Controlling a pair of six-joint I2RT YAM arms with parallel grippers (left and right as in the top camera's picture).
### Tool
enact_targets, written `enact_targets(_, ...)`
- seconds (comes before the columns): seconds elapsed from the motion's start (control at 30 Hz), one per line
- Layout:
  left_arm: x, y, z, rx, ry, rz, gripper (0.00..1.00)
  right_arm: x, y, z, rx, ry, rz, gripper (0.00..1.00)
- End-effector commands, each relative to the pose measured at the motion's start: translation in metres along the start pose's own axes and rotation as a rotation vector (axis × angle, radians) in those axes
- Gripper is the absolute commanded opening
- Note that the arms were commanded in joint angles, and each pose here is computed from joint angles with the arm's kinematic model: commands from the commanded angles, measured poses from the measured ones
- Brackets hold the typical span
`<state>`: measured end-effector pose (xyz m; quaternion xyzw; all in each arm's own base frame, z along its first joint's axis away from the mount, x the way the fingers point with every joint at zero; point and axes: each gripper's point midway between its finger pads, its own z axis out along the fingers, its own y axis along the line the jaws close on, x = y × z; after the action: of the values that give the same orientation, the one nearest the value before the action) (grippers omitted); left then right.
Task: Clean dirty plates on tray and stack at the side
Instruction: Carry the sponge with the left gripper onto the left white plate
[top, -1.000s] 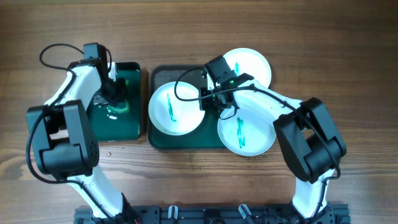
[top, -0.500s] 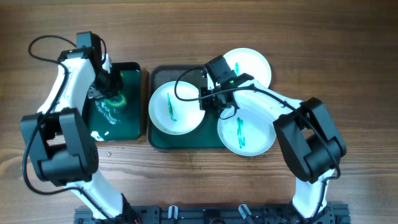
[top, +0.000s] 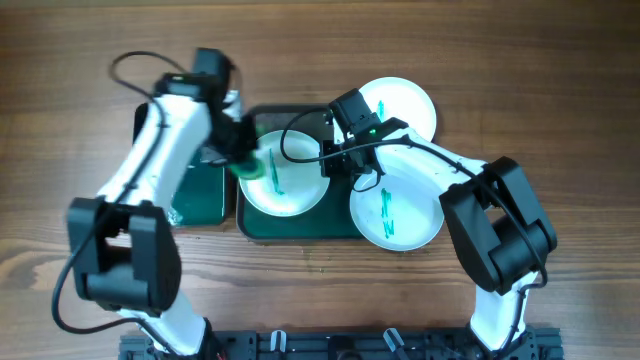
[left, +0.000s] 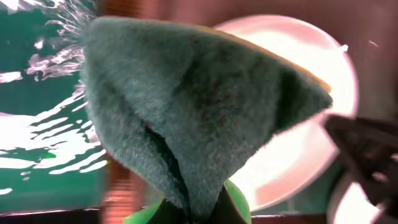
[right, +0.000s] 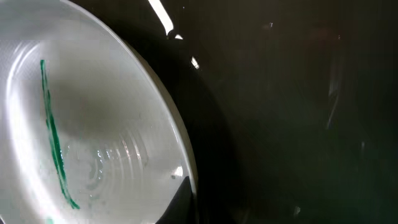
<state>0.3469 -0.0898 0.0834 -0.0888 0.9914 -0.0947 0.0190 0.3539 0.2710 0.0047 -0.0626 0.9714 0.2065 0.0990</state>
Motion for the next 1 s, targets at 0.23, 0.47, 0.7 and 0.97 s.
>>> enact_targets(0.23,0.031,-0.013,0.082,-0.124,-0.005,-0.215,0.04,-0.001,-0.001,0.004,0.008,0.004,-0.004,0.04)
enact_targets(0.47,0.039,-0.023,0.097,-0.056,0.029,-0.165,0.04,-0.002,-0.001,0.004,0.008,0.003,-0.003,0.04)
enact_targets(0.7,0.06,-0.076,0.097,0.163,0.102,0.209,0.04,-0.001,-0.001,0.004,0.009,0.006,-0.003,0.04)
enact_targets(0.97,0.021,0.029,0.078,-0.432,-0.185,-0.196,0.04,-0.001,-0.001,0.004,0.01,0.006,-0.002,0.04)
